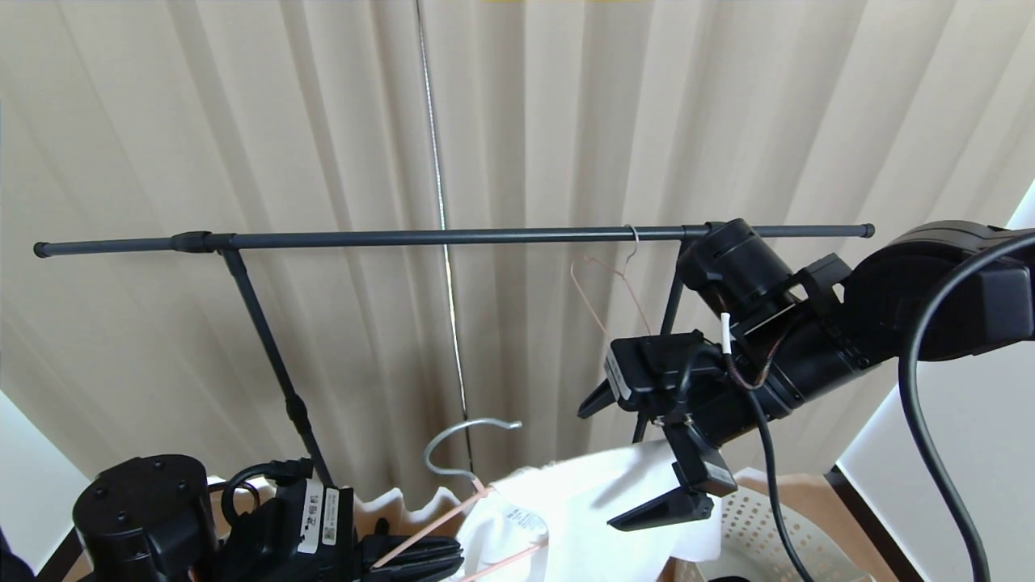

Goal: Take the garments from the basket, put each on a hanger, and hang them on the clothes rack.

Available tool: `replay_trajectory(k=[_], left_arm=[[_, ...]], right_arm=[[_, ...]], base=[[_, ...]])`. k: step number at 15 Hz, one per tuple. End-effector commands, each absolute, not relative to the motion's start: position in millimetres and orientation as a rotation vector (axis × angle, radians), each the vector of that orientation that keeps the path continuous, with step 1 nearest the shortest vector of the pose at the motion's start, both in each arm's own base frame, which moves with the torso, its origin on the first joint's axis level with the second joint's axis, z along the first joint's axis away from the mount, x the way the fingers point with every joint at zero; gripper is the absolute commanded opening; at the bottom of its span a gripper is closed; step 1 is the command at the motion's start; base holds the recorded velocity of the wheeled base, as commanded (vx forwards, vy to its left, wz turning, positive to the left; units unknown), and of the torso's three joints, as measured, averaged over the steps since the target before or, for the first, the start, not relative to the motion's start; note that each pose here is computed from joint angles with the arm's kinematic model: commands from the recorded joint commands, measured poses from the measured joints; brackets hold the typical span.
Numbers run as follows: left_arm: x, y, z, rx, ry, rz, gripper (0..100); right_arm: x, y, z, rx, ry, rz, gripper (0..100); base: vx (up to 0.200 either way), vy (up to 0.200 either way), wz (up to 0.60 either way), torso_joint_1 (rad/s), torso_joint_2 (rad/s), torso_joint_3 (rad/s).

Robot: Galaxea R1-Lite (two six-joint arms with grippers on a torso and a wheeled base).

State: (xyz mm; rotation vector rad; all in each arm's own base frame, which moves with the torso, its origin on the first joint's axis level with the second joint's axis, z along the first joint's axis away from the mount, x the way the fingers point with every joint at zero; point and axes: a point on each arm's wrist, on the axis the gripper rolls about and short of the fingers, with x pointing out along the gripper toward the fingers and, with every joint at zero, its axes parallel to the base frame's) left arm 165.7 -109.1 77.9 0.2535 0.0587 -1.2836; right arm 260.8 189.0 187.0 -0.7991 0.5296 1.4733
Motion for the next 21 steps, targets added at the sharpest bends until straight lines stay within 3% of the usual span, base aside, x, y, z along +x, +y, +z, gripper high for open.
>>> replay_trajectory(k=[1, 12, 13, 21], left_arm=[[165.5, -109.4, 78.3, 0.254, 0.056, -1.285, 0], [164.6, -110.3, 78.9, 0.254, 0.052, -1.291, 0], [164.6, -110.3, 78.9, 0.254, 0.052, -1.291, 0], [166.7, -108.0, 77.7, 0.247, 0.065, -1.276, 0]], right_arm=[[264.9, 191.4, 184.6, -0.805, 0.538, 1.466, 100], [269.4, 194.4, 188.2, -0.824, 0.529, 1.444, 100], [269.3, 195.0, 187.7, -0.823, 0.53, 1.447, 0], [265.2, 194.7, 187.5, -0.824, 0.536, 1.457, 0]], base=[[0.0, 0.0, 0.0, 0.0, 0.0, 0.0], [0.0, 0.0, 0.0, 0.0, 0.0, 0.0], [0.0, 0.0, 0.0, 0.0, 0.0, 0.0], [0.0, 0.0, 0.0, 0.0, 0.0, 0.0]])
